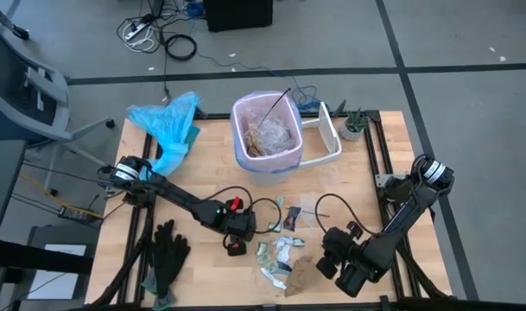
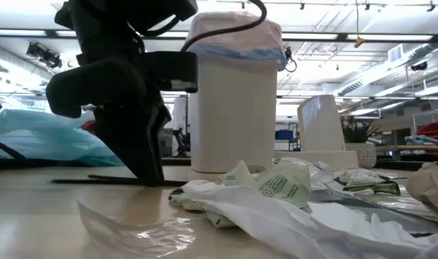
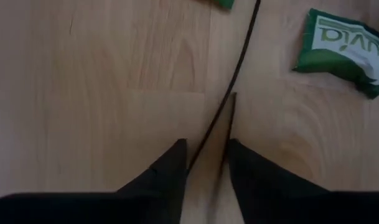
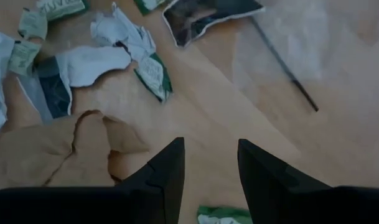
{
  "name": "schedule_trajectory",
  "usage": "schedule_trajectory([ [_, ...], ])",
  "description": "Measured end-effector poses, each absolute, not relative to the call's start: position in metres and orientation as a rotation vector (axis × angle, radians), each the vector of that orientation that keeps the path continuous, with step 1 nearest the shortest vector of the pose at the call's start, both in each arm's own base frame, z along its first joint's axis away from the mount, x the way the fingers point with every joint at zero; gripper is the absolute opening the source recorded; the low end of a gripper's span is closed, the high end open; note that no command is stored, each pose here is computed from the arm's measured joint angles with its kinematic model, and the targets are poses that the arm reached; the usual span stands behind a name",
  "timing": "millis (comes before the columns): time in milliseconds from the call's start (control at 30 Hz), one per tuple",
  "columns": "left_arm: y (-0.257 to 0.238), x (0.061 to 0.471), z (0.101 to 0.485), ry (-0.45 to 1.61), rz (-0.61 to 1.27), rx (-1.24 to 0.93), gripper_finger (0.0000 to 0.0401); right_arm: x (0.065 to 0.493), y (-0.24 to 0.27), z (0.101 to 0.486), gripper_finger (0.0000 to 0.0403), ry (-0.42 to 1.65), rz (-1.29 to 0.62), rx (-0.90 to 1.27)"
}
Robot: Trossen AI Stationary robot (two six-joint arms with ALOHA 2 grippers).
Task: Place trash/remove bag and relplace
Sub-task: Put the bottom left black cable tie and middle left black cable tie into the trash bin
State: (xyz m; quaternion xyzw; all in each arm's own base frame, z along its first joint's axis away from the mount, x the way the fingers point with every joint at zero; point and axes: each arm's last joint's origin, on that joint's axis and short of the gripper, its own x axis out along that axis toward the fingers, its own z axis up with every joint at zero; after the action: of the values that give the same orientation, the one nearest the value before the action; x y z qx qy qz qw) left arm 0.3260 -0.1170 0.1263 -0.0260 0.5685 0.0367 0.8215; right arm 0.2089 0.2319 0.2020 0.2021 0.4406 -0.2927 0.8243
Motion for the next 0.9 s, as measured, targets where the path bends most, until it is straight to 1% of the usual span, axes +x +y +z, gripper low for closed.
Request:
schedule_trajectory([
  [100,-0.117,0.326,0.126,1.214,0.073,-0.058,0.0081,0.209,0.231,0.202,0.0135,0.922,-0.628,0.419],
  [200,-0.119,0.325,0.126,1.217,0.068,-0.055,0.0027,0.208,0.230,0.203,0.0135,0.921,-0.637,0.402],
  [267,-0.120,0.324,0.126,1.217,0.071,-0.054,0.0009,0.207,0.228,0.202,0.0135,0.927,-0.646,0.386],
  [400,-0.120,0.324,0.126,1.216,0.103,-0.095,0.0005,0.205,0.226,0.203,0.0135,0.938,-0.662,0.358],
  [533,-0.121,0.326,0.140,1.238,0.168,-0.178,0.0003,0.203,0.223,0.203,0.0135,0.953,-0.682,0.328],
  [600,-0.121,0.325,0.150,1.288,0.185,-0.188,0.0002,0.203,0.221,0.203,0.0134,0.963,-0.697,0.310],
  [767,-0.123,0.333,0.194,1.313,0.200,-0.194,0.0001,0.202,0.212,0.191,0.0127,0.981,-0.730,0.292],
  [900,-0.124,0.340,0.223,1.314,0.207,-0.191,0.0001,0.204,0.209,0.172,0.0122,0.994,-0.694,0.347],
])
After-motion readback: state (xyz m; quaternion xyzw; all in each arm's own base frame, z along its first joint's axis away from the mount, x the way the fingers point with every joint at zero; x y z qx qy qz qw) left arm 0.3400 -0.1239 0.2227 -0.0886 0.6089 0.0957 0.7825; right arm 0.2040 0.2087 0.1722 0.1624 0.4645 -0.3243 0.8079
